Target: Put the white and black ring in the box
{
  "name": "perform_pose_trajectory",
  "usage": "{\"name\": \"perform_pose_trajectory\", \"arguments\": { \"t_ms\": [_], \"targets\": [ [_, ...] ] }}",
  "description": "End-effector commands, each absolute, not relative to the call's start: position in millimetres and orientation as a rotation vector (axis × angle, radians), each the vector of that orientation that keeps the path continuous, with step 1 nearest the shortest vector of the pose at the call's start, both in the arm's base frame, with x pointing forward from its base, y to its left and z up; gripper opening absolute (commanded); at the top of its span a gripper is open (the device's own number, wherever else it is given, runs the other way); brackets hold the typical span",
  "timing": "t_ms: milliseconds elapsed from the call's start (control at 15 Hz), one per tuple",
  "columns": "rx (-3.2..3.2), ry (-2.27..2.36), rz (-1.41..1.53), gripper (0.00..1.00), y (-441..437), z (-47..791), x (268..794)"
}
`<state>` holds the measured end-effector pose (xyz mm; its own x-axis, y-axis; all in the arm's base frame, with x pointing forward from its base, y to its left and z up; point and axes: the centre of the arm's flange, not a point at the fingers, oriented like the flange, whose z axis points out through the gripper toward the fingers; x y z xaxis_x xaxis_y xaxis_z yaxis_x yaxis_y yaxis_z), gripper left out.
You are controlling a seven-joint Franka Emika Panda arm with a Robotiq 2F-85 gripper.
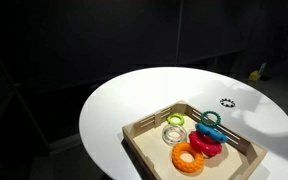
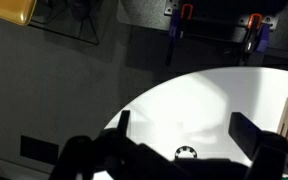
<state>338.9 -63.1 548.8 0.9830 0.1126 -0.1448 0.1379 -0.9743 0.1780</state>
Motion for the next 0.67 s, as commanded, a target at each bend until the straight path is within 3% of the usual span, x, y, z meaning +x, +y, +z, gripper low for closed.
{"name": "perform_pose_trajectory", "arguments": {
  "t_ms": [0,600],
  "targets": [
    [2.941,0.187,-0.197,1.0,-63,549,339],
    [2.942,0.152,-0.183,1.0,-61,547,359]
  ]
}}
